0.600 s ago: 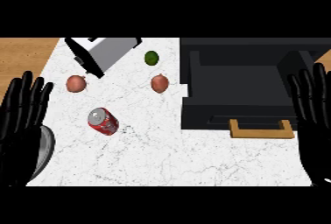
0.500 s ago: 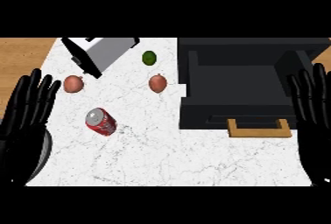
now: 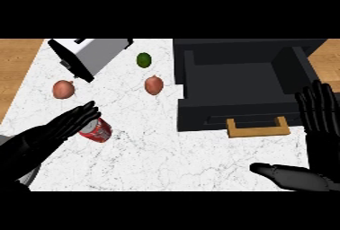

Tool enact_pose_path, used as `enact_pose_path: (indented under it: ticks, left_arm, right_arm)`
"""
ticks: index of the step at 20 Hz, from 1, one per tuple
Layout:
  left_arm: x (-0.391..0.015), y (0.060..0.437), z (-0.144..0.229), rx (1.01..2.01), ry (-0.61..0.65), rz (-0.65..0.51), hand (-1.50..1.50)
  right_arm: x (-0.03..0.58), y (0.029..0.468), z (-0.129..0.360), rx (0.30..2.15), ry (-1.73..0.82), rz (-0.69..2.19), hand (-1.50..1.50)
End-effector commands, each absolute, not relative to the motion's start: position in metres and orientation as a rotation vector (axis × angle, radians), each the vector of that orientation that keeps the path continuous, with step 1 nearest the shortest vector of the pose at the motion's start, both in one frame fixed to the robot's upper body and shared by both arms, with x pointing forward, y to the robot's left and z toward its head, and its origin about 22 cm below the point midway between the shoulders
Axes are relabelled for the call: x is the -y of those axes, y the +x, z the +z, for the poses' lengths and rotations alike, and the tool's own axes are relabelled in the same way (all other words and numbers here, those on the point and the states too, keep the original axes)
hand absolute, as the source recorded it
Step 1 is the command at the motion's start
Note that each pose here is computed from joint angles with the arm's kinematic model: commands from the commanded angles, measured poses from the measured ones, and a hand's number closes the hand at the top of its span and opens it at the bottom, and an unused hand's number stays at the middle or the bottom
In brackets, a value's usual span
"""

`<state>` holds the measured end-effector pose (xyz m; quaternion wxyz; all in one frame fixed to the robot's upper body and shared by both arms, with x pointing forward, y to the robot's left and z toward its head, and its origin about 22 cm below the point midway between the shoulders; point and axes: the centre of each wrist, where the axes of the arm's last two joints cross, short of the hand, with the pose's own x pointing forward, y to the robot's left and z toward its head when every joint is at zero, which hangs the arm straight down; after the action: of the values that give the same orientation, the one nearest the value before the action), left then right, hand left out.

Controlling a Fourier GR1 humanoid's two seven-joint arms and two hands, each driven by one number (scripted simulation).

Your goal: Pick up the can, place it into the drawer and close the drawer

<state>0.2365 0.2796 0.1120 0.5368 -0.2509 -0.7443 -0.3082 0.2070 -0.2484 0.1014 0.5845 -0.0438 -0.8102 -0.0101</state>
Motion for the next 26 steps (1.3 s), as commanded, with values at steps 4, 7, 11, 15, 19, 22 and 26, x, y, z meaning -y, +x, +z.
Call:
enact_pose_path:
  ticks: [4,7,11,15,19,22,26]
  left_arm:
    - [-0.391,0.262,0.141,1.661,-0.755,-0.862,-1.5]
    - [-0.412,0.275,0.136,1.623,-0.774,-0.855,-1.5]
    - [-0.439,0.295,0.146,1.607,-0.766,-0.841,-1.5]
    - [-0.443,0.294,0.149,1.578,-0.782,-0.811,-1.5]
    - [-0.449,0.293,0.145,1.553,-0.788,-0.731,-1.5]
    - [-0.442,0.284,0.14,1.49,-0.828,-0.685,-1.5]
    - [-0.437,0.288,0.142,1.448,-0.842,-0.68,-1.5]
  right_arm:
    - [0.277,0.187,0.097,1.796,-0.196,-0.056,-1.5]
    - [0.288,0.169,0.113,1.765,-0.2,-0.092,-1.5]
    - [0.307,0.154,0.095,1.789,-0.194,-0.089,-1.5]
    - [0.316,0.142,0.093,1.775,-0.188,-0.076,-1.5]
    - [0.324,0.145,0.082,1.78,-0.189,-0.08,-1.5]
    - [0.329,0.135,0.086,1.776,-0.189,-0.076,-1.5]
    - [0.342,0.134,0.088,1.798,-0.196,-0.081,-1.5]
